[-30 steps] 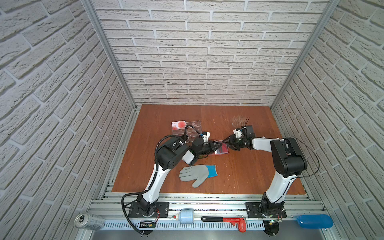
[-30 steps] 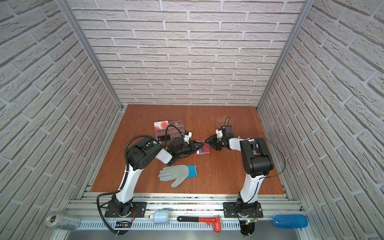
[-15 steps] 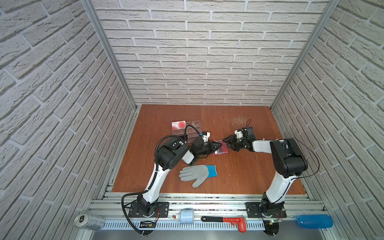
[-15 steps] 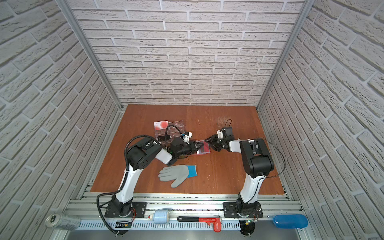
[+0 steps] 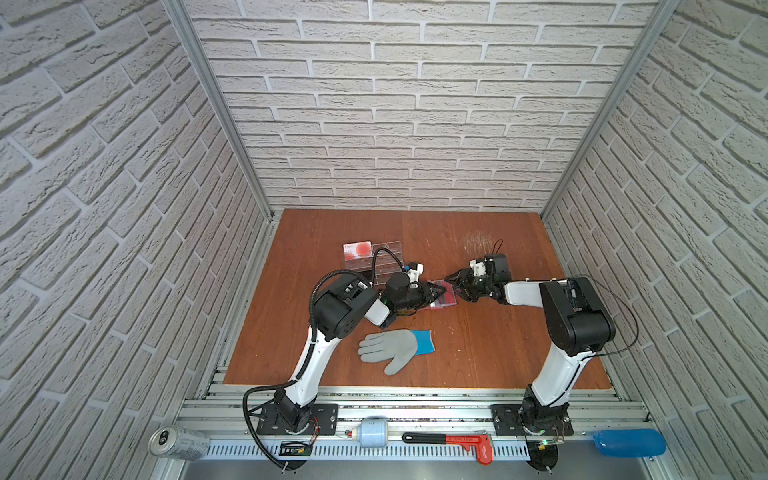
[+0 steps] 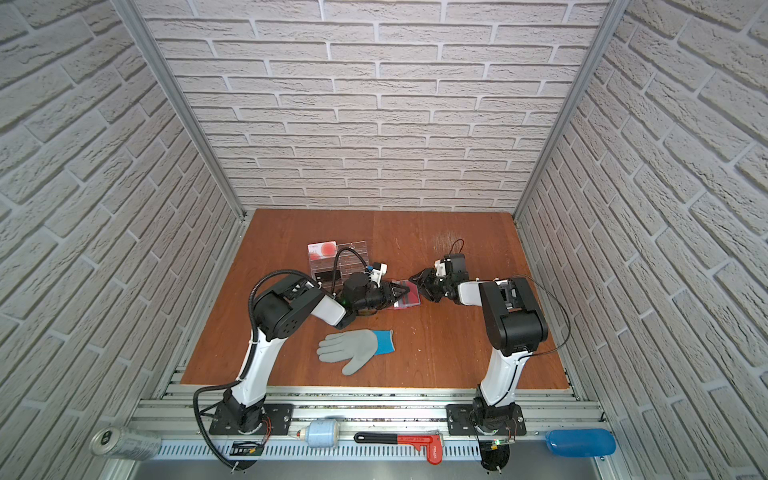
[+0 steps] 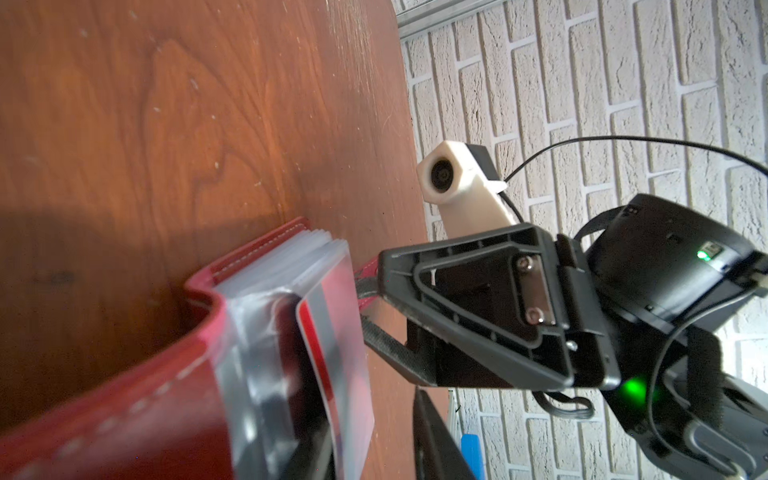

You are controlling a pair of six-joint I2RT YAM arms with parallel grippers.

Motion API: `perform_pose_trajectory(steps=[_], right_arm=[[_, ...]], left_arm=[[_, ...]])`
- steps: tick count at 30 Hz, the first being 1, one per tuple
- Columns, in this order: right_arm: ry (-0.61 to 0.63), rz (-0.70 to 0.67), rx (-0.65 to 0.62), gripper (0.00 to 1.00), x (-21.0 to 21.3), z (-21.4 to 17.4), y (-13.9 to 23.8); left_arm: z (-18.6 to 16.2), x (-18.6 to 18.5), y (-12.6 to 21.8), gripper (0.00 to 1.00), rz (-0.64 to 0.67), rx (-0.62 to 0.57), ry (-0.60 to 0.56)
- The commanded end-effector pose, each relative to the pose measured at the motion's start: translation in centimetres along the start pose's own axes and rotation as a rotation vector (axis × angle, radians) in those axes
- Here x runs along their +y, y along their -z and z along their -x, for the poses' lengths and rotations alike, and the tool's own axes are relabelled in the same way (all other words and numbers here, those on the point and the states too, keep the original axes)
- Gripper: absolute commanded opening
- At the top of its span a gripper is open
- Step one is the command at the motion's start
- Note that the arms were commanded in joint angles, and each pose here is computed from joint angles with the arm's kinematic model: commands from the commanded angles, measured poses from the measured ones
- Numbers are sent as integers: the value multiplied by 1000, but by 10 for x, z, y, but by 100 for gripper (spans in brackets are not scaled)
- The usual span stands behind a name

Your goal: Take the credit cards out of the card holder

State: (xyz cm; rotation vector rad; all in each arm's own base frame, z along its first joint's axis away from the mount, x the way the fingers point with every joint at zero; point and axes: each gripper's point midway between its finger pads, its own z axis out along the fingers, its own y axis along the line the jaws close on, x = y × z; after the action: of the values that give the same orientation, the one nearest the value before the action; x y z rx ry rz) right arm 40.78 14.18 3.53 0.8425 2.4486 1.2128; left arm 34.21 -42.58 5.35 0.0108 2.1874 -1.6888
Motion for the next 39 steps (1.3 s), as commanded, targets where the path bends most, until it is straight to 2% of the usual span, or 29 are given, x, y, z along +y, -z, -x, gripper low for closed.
perform_pose_trajectory(steps=[1,18,39], right_arm=[[-21,-39,31,52,-13,-17,-11],[-34,-13,37,52,-6,-23,-16],[-49,17,50,53,-1,-28,-21]], left_arm=[[-23,-2,-11,33,-11,80,-28],[-19,9,-14,33,34,59,-7],[-11,7,-30,35,15,41,-2]])
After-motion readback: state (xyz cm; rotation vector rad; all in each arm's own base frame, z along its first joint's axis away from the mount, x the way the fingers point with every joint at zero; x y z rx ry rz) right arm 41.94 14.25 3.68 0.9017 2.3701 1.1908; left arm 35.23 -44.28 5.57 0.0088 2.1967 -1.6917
